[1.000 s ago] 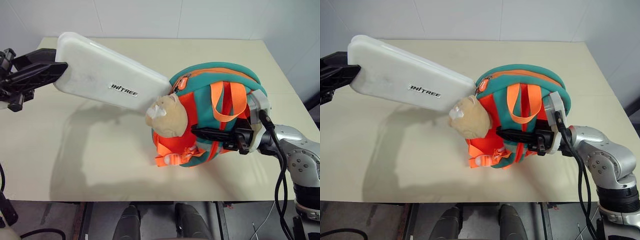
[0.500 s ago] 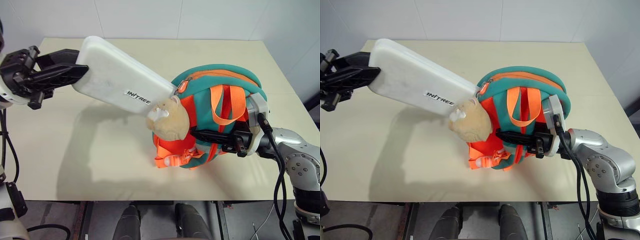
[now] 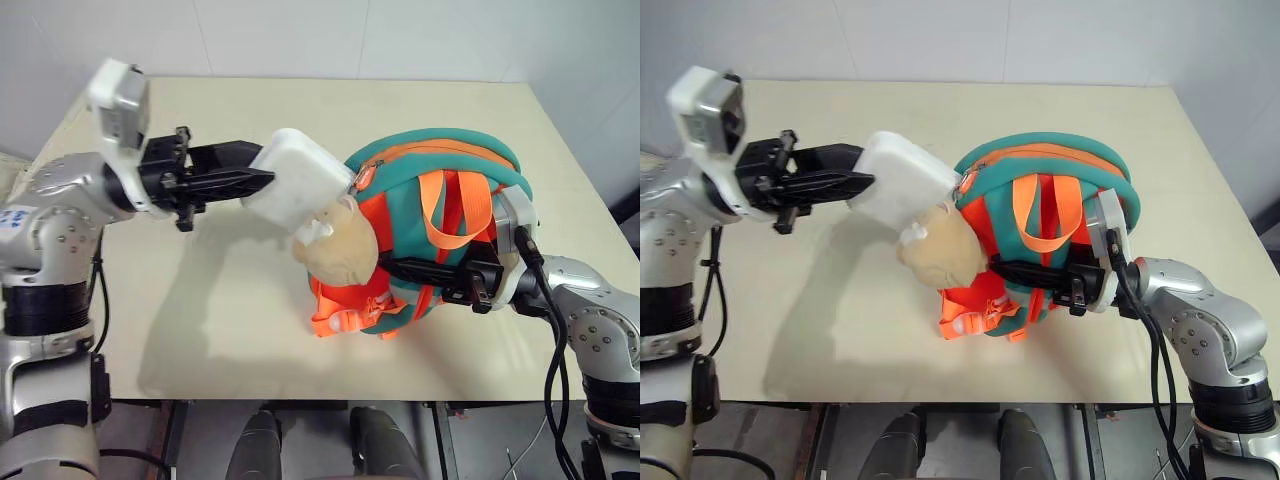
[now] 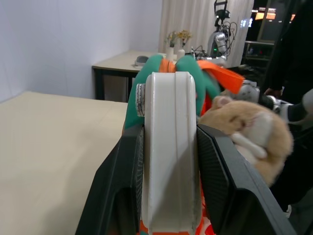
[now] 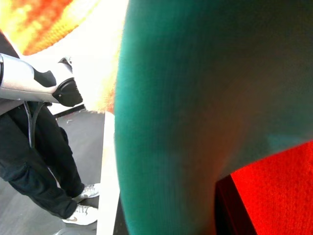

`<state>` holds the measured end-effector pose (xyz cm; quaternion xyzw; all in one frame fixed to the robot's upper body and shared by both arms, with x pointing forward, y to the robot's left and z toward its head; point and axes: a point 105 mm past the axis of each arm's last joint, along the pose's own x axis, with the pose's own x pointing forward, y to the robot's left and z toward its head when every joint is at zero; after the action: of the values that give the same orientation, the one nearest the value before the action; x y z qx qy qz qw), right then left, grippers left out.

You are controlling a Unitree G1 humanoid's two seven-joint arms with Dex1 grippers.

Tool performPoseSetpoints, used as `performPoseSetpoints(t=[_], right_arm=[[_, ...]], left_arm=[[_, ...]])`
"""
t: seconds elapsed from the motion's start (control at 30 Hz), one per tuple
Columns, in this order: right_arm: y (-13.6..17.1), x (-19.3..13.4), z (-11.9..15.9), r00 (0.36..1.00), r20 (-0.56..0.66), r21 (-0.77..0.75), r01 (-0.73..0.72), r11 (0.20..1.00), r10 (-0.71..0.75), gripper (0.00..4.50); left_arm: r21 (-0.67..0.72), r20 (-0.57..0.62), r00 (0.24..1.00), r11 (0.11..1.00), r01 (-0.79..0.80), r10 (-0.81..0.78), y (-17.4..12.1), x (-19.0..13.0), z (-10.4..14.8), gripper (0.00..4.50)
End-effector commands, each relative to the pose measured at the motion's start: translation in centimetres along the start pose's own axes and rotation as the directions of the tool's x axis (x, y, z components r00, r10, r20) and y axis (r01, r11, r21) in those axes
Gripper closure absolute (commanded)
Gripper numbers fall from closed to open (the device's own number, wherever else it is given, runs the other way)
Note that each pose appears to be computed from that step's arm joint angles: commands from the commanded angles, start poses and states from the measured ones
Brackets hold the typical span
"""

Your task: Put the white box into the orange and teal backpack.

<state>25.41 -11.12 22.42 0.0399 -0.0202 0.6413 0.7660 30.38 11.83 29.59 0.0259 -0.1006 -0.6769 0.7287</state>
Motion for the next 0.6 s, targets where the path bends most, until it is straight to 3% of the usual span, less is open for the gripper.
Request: performPoseSetpoints(t=[0.03, 0.4, 0.6], right_arm=[[0.6, 0.2, 0.9, 0.999, 0.035, -0.054, -0.013, 0.998, 0.015, 4.5], [0.7, 0.2, 0.8, 0.999, 0.047, -0.066, 0.016, 0.998, -0.013, 4.5], [0.7, 0.2, 0.7, 0.998, 0.051, -0.069, 0.031, 0.997, -0.027, 4.5]], left_arm=[[0.033, -0.015, 0.999, 0.999, 0.036, -0.036, 0.4, 2.1, -0.9, 3.23], [-0.017, -0.049, 0.997, 0.998, 0.067, -0.068, 1.8, 6.4, -4.5, 3.23], [-0.055, -0.063, 0.997, 0.998, 0.044, -0.047, 2.4, 7.2, -5.6, 3.23]])
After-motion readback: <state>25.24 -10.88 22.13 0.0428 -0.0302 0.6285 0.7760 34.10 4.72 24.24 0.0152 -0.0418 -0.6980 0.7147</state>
